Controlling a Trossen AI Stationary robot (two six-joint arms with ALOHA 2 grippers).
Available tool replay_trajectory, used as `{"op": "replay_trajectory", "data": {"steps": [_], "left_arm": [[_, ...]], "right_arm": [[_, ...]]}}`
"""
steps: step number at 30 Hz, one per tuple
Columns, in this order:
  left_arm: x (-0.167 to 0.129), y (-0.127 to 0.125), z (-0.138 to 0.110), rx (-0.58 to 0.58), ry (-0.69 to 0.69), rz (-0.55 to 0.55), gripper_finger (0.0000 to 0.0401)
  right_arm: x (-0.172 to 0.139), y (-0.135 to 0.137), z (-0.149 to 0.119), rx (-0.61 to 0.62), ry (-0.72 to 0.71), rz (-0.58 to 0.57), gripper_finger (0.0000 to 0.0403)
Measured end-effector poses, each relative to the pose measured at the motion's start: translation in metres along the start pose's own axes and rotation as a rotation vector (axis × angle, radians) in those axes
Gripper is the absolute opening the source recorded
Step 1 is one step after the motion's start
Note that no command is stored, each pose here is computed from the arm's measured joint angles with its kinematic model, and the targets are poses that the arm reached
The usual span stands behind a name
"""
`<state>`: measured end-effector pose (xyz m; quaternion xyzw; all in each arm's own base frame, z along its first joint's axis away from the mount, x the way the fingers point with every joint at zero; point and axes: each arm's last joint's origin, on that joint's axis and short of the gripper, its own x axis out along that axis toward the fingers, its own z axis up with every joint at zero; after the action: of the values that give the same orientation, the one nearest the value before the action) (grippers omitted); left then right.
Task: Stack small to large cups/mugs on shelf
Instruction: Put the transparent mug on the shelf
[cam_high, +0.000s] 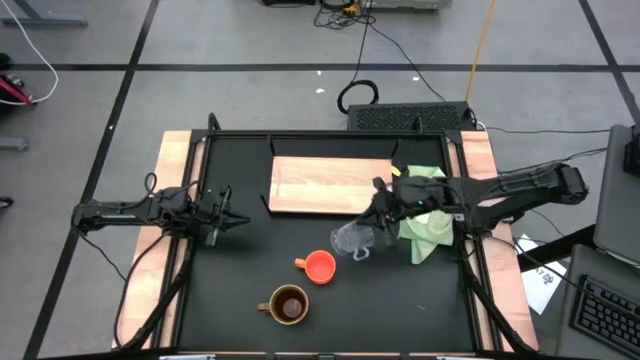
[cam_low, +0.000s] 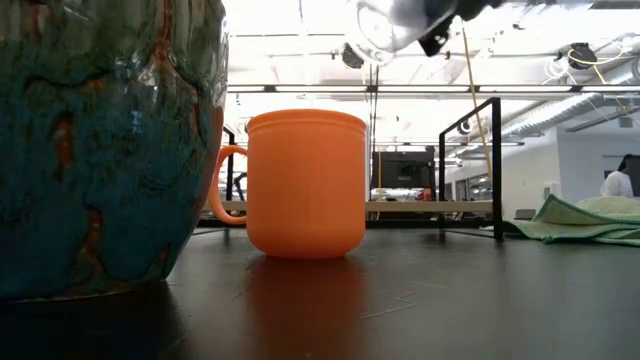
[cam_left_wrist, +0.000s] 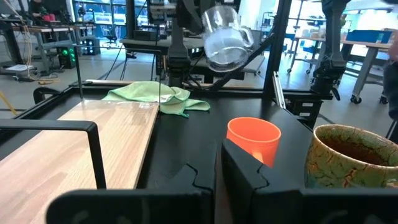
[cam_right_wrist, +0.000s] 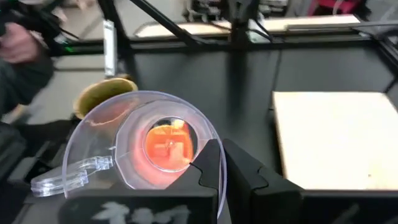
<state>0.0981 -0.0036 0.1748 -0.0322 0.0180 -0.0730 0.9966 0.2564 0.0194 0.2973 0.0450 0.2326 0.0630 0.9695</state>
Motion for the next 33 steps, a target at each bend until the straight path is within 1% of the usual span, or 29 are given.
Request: {"op": "replay_trajectory", "data": {"steps": [6, 8, 12, 16, 21, 25, 33], "left_arm": [[0.0, 0.0, 0.0, 0.0, 0.0, 0.0, 0.0026], [0.0, 0.0, 0.0, 0.0, 0.001, 0.0, 0.0026], [0.0, 0.0, 0.0, -0.001, 0.002, 0.0, 0.0026], [0.0, 0.0, 0.0, -0.001, 0.002, 0.0, 0.0026], [0.0, 0.0, 0.0, -0.001, 0.002, 0.0, 0.0026], [0.0, 0.0, 0.0, -0.001, 0.002, -0.001, 0.0026], [0.0, 0.0, 0.0, 0.011, 0.002, 0.0, 0.0026]], "right_arm": [[0.017, -0.016, 0.029, 0.013, 0.133, -0.06, 0.0], [0.026, -0.025, 0.033, 0.031, 0.169, -0.079, 0.0], [0.039, -0.044, 0.037, 0.092, 0.243, -0.067, 0.0], [0.052, -0.062, 0.044, 0.117, 0.291, -0.077, 0.0], [0.068, -0.078, 0.056, 0.1, 0.32, -0.069, 0.0], [0.082, -0.091, 0.06, 0.092, 0.388, -0.057, 0.0], [0.107, -0.113, 0.075, 0.034, 0.446, -0.056, 0.0]]}}
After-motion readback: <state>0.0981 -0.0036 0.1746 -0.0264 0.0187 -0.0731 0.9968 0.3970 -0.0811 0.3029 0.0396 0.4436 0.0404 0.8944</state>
